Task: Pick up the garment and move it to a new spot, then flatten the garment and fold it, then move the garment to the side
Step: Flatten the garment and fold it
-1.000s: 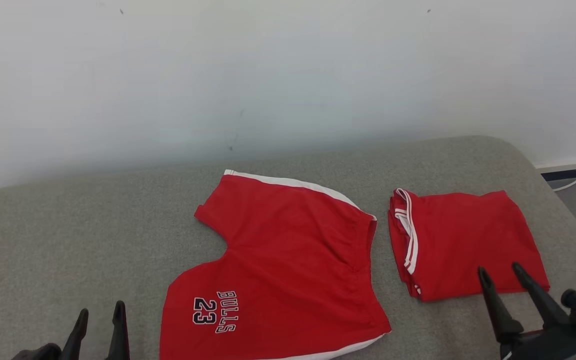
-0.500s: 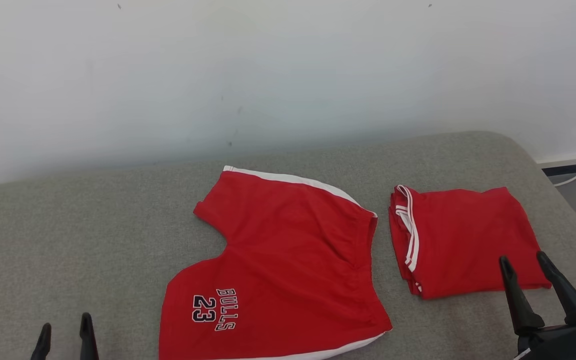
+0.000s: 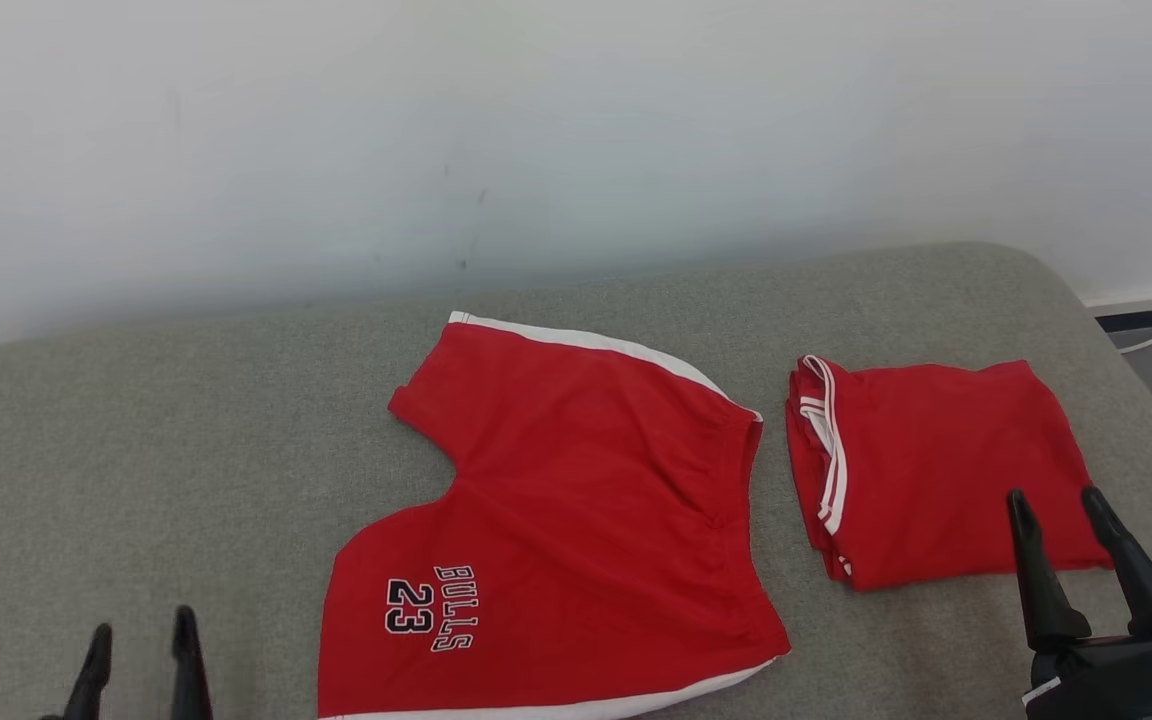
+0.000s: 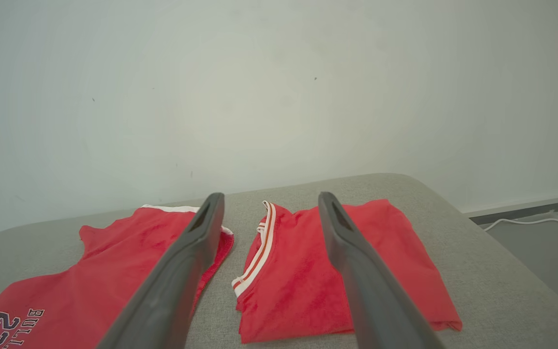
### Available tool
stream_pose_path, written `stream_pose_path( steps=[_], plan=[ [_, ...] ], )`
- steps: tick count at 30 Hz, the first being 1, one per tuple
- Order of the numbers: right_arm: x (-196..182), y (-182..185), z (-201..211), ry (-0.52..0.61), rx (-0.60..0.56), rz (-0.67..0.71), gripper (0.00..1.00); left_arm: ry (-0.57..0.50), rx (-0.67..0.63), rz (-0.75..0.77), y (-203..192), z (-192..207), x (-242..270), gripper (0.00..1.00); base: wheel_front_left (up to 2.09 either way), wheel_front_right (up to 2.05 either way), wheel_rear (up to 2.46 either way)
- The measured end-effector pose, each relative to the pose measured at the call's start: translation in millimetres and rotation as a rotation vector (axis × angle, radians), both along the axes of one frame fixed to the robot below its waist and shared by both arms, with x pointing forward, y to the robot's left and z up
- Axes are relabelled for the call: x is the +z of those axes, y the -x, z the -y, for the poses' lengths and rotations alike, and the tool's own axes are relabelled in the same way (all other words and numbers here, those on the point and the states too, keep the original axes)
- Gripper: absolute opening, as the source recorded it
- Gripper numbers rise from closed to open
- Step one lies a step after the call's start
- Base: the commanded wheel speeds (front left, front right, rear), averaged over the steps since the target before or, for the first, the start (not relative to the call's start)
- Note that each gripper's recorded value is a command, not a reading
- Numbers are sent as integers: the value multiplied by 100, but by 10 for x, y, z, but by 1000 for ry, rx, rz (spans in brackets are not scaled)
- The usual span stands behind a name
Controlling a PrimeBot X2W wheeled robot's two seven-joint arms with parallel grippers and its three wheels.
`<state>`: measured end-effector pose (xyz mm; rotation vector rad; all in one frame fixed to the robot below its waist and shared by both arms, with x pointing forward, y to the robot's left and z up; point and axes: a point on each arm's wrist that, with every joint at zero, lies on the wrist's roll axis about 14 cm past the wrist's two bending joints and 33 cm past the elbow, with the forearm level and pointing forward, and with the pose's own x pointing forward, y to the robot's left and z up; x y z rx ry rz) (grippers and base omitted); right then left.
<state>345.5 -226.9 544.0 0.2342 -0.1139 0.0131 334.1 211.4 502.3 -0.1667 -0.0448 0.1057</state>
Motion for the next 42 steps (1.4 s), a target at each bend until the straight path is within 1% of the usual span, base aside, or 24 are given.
stream_pose_path(
  steps=[2, 10, 23, 27, 30, 35, 39, 42],
  plan=[
    [8, -16, -4, 6, 2, 3, 100, -62, -48, -29, 2, 74, -42, 100, 0, 0, 0],
    [2, -49, -54, 15, 26, 4, 100, -147, -108, -73, 22, 158, -82, 100, 0, 0, 0],
    [29, -94, -124, -4, 44, 19, 100, -127, -71, -47, 35, 82, 54, 100, 0, 0, 0],
    [73, -117, -110, -44, 39, 36, 100, -117, -52, -35, 36, 37, 99, 100, 0, 0, 0],
    [151, -161, -70, -47, 33, 60, 100, -115, -42, -32, 24, 6, 121, 100, 0, 0, 0],
    [293, -223, 68, -109, -4, 105, 100, -100, -31, -14, -6, 2, 178, 100, 0, 0, 0],
    [257, -227, 107, -150, -24, 100, 100, -63, -7, -1, -26, -46, 215, 100, 0, 0, 0],
    [207, -227, 113, -131, -24, 85, 100, -53, 2, -2, -25, -71, 210, 100, 0, 0, 0]
  ],
)
